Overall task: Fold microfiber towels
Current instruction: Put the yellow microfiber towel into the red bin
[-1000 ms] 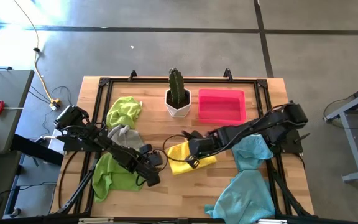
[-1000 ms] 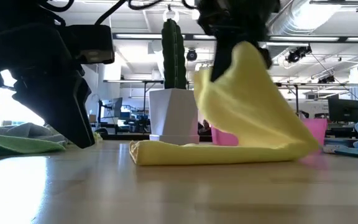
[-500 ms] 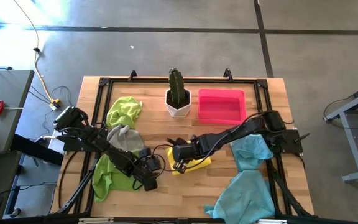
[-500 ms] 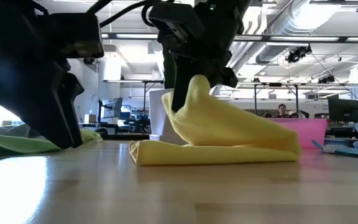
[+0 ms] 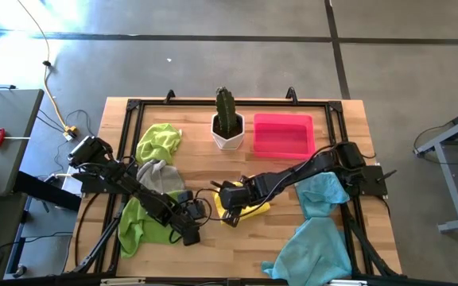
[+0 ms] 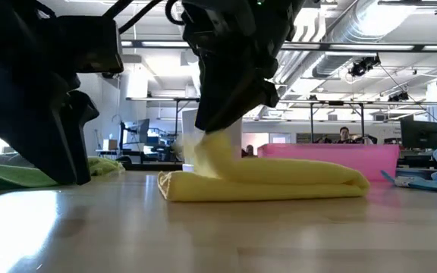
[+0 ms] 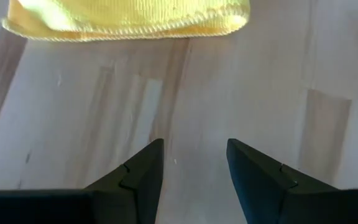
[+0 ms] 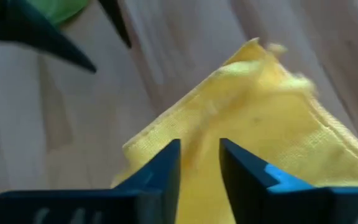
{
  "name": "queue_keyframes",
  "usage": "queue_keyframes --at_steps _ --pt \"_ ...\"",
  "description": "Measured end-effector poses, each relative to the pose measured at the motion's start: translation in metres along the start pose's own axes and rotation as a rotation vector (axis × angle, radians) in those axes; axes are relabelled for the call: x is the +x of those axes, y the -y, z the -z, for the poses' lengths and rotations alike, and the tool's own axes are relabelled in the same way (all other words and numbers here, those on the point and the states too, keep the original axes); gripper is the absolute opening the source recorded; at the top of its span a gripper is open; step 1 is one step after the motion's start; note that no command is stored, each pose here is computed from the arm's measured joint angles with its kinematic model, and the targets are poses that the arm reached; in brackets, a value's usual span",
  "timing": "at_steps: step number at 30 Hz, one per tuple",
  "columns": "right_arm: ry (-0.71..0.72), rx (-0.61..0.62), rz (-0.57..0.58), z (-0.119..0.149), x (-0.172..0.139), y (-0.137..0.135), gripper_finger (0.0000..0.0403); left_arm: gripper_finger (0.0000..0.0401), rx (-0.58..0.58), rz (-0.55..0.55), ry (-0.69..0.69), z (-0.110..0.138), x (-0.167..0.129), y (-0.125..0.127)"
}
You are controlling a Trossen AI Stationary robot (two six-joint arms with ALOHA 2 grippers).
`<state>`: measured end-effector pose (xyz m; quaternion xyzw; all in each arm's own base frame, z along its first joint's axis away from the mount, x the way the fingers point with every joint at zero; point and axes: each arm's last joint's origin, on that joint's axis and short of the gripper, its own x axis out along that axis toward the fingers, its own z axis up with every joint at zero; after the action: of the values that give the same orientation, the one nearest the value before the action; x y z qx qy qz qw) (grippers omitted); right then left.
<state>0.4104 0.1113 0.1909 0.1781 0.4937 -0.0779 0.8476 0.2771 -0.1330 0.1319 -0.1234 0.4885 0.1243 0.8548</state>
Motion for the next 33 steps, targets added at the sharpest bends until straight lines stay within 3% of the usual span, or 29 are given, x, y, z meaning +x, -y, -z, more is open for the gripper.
queue_keyframes --at_steps 6,11,16,22,24,26,33 --pt "-0.025 -0.124 -0.032 -0.001 -0.028 -0.004 0.0145 0.0167 -0.012 0.024 0.02 0.0 -0.001 0.004" --pt "-0.025 -0.266 0.056 0.012 -0.055 -0.011 0.0142 0.0167 0.0 0.063 0.137 -0.01 -0.002 0.01" --pt "-0.038 -0.331 0.192 0.031 -0.059 -0.02 0.014 0.0167 0.143 0.04 0.325 -0.023 -0.005 0.017" --pt "-0.014 -0.383 0.202 0.044 -0.062 -0.035 0.014 0.0168 0.399 -0.007 0.427 -0.032 -0.008 0.02" --pt "-0.028 -0.364 0.208 0.049 -0.063 -0.037 0.014 0.0171 0.433 -0.035 0.438 -0.035 -0.007 0.018" --pt "-0.063 -0.348 0.232 0.054 -0.065 -0.037 0.014 0.0177 0.382 -0.04 0.438 -0.038 -0.006 0.014" --pt "-0.21 -0.372 0.402 0.068 -0.081 -0.019 0.0139 0.0201 -0.118 -0.046 0.373 -0.047 0.004 -0.012"
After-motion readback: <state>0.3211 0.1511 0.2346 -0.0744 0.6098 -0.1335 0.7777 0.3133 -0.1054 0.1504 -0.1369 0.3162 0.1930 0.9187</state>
